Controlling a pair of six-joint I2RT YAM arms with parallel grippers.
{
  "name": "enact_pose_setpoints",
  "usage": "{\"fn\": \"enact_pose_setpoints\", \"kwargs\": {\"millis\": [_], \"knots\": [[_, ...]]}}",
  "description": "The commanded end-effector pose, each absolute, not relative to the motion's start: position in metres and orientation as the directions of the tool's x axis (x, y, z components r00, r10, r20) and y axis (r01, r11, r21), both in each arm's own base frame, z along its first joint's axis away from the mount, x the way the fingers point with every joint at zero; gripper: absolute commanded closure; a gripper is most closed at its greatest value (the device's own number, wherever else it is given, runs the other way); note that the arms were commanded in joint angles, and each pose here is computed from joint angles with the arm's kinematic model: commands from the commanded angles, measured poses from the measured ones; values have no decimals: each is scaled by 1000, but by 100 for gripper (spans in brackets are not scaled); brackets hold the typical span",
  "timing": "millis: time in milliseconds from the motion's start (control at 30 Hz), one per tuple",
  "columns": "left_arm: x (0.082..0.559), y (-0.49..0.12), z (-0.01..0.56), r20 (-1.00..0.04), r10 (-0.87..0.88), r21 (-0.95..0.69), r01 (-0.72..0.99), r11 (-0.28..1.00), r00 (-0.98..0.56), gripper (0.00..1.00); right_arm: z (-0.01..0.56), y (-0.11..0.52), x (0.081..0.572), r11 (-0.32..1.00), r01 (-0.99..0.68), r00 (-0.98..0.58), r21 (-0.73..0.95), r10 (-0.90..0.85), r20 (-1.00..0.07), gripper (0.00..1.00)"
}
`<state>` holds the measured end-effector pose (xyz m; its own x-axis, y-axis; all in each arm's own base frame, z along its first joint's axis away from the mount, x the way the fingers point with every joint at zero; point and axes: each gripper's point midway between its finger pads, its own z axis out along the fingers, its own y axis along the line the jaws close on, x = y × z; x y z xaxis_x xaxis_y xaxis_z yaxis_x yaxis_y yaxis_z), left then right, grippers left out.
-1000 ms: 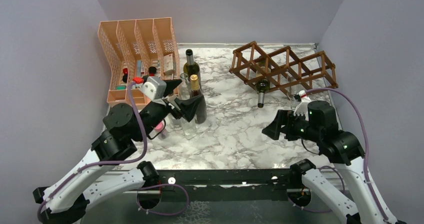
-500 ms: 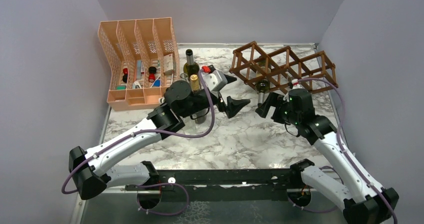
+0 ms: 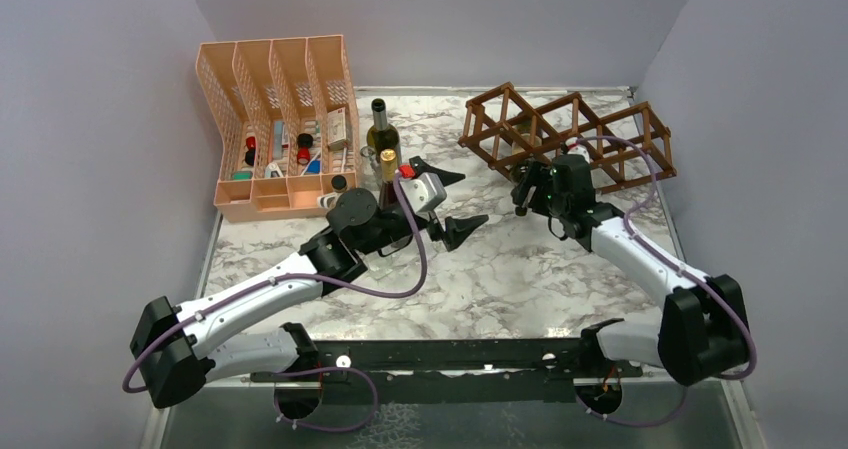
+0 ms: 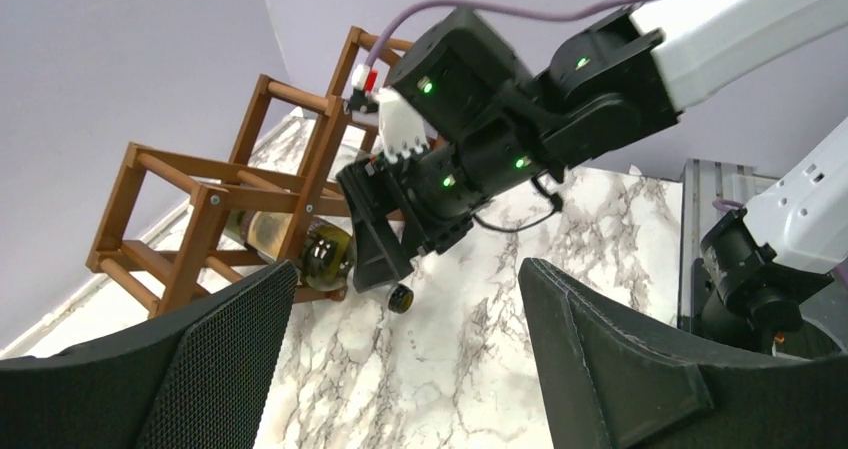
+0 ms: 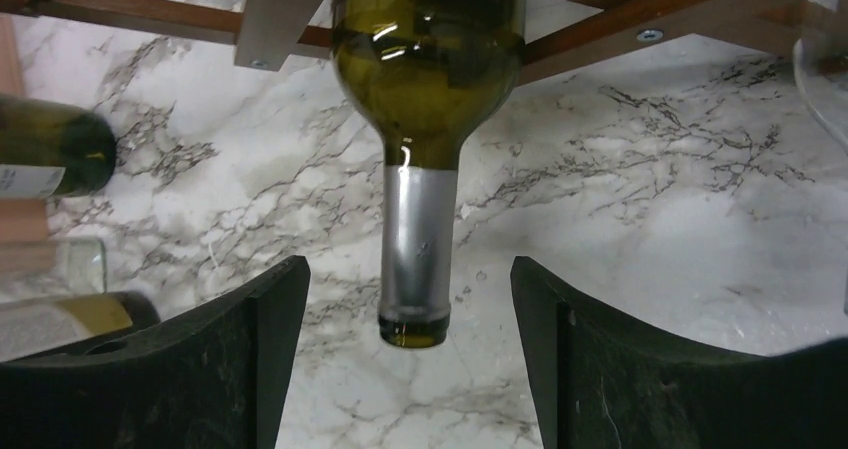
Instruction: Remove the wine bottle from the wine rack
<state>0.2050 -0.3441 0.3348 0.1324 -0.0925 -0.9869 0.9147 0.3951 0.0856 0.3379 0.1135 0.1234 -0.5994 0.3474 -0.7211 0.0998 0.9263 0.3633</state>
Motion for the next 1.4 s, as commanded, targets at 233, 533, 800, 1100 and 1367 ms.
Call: {"fn": "enact_pose_setpoints", "kwargs": {"millis": [233, 533, 800, 1100, 1367], "knots": [[206, -344, 348, -972, -162, 91, 908, 409, 170, 13, 113, 114, 387, 938, 91, -517, 334, 332, -789, 23], [208, -345, 329, -970, -89, 162, 878, 450, 225, 13, 95, 118, 409, 943, 97, -542, 317, 317, -778, 31], [198, -354, 318, -963, -49, 222, 881, 418, 266, 13, 87, 123, 419, 949, 63, -541, 310, 294, -788, 43], [208, -347, 318, -957, -25, 244, 849, 469, 289, 13, 89, 131, 422, 930, 86, -567, 358, 341, -750, 67], [208, -349, 314, -960, -20, 238, 852, 466, 279, 13, 103, 132, 407, 903, 73, -530, 423, 394, -751, 77]]}}
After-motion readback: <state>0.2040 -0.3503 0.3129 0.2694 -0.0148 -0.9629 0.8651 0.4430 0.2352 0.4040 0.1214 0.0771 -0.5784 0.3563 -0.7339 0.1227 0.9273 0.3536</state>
